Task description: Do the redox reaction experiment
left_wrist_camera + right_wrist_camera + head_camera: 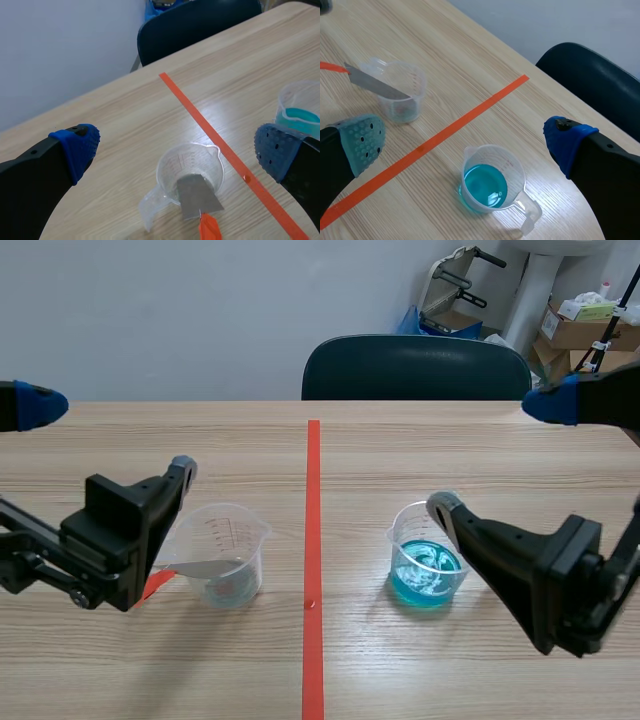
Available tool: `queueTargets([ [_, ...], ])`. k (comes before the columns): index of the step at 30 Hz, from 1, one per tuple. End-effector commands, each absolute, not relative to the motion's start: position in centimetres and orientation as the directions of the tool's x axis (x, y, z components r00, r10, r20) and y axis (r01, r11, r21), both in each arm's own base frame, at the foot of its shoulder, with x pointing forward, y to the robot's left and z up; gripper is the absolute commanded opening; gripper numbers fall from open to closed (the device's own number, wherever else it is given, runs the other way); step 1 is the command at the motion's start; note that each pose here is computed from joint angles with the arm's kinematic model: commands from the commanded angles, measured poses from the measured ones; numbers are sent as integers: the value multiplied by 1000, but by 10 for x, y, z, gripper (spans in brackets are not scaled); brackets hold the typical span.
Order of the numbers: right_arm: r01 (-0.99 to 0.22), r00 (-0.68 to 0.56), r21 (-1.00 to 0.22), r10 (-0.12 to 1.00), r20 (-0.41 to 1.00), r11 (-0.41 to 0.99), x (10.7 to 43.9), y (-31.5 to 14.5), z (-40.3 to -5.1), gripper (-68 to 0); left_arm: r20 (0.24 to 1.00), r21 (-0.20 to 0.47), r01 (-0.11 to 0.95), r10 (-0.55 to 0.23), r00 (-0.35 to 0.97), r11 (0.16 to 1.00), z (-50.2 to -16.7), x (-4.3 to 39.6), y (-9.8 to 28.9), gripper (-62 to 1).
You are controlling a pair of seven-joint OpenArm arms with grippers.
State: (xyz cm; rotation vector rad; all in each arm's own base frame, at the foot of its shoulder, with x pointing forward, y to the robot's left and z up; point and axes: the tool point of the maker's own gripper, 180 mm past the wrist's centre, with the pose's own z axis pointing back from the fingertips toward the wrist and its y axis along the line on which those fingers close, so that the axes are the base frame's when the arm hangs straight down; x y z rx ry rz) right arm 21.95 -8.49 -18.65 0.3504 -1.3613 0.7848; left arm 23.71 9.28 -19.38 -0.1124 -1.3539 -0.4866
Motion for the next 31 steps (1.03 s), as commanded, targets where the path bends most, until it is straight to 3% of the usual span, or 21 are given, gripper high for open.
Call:
queueTargets([
  [1, -674, -2, -207, 278, 961, 710, 222, -85, -182, 4, 961, 193, 394, -255, 111, 899, -188, 239, 91, 14],
  [9, -673, 4, -204, 280, 960, 710, 222, -85, -183, 4, 973, 193, 392, -228, 43, 899, -176, 241, 89, 14],
  [31, -673, 36, -204, 308, 951, 710, 222, -87, -191, 4, 972, 194, 392, -229, 44, 899, -176, 241, 89, 14],
])
